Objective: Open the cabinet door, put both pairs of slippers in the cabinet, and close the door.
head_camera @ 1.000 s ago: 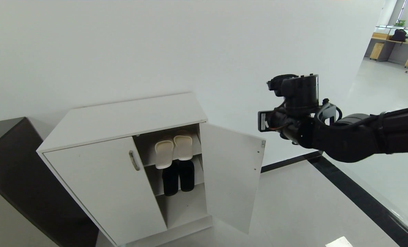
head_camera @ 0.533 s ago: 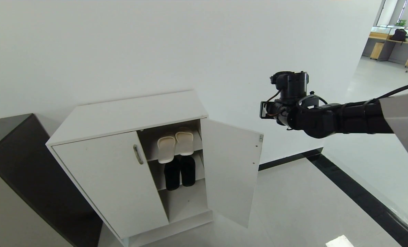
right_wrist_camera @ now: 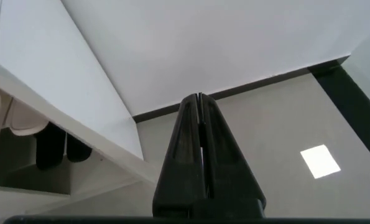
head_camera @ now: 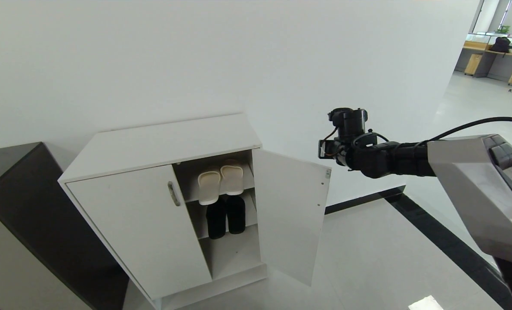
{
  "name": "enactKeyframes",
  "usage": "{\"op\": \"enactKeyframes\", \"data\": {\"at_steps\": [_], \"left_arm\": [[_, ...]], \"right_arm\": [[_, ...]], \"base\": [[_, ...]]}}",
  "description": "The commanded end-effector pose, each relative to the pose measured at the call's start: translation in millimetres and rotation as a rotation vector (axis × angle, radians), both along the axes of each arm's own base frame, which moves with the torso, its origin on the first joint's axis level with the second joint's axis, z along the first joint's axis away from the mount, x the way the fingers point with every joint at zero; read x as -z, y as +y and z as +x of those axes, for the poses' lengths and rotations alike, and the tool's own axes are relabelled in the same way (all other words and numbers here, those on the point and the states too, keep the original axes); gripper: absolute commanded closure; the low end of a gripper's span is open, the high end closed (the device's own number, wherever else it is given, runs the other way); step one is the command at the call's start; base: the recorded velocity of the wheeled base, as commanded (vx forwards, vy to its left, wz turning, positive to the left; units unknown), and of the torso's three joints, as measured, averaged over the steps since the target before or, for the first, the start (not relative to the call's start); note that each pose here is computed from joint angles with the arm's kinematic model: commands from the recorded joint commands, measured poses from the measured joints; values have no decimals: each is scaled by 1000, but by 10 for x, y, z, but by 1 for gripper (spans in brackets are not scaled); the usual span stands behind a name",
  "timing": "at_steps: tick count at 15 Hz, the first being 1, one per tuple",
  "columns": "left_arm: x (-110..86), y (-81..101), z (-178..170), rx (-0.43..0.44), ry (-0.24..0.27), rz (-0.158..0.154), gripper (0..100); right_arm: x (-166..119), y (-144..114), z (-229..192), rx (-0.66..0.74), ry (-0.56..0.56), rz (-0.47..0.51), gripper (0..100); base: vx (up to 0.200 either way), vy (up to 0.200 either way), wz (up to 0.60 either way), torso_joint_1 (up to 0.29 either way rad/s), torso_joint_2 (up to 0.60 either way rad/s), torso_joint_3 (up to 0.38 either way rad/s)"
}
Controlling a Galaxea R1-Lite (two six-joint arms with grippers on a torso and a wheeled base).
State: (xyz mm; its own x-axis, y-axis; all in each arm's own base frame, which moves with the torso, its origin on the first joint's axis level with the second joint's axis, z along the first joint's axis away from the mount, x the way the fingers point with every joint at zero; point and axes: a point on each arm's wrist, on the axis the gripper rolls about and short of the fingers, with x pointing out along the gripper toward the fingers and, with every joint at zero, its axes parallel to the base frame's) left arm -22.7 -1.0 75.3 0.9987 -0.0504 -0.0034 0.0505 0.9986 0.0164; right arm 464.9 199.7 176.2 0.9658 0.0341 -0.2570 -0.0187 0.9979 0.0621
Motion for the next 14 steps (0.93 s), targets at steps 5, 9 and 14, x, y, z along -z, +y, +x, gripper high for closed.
{"op": "enactKeyframes", "data": {"at_steps": [5,9,14], "left_arm": [[0,0,1,0,1,-1,100],[0,0,1,0,1,-1,100],[0,0,1,0,1,-1,100]], "right_arm": [[234,63,43,-4,47,-4,100],[275,152,-61,-26,76,-9,100],[209,278,-315,-69,101,-16,100]], "base": [[0,0,0,0,0,0],[0,0,0,0,0,0],[0,0,0,0,0,0]]}}
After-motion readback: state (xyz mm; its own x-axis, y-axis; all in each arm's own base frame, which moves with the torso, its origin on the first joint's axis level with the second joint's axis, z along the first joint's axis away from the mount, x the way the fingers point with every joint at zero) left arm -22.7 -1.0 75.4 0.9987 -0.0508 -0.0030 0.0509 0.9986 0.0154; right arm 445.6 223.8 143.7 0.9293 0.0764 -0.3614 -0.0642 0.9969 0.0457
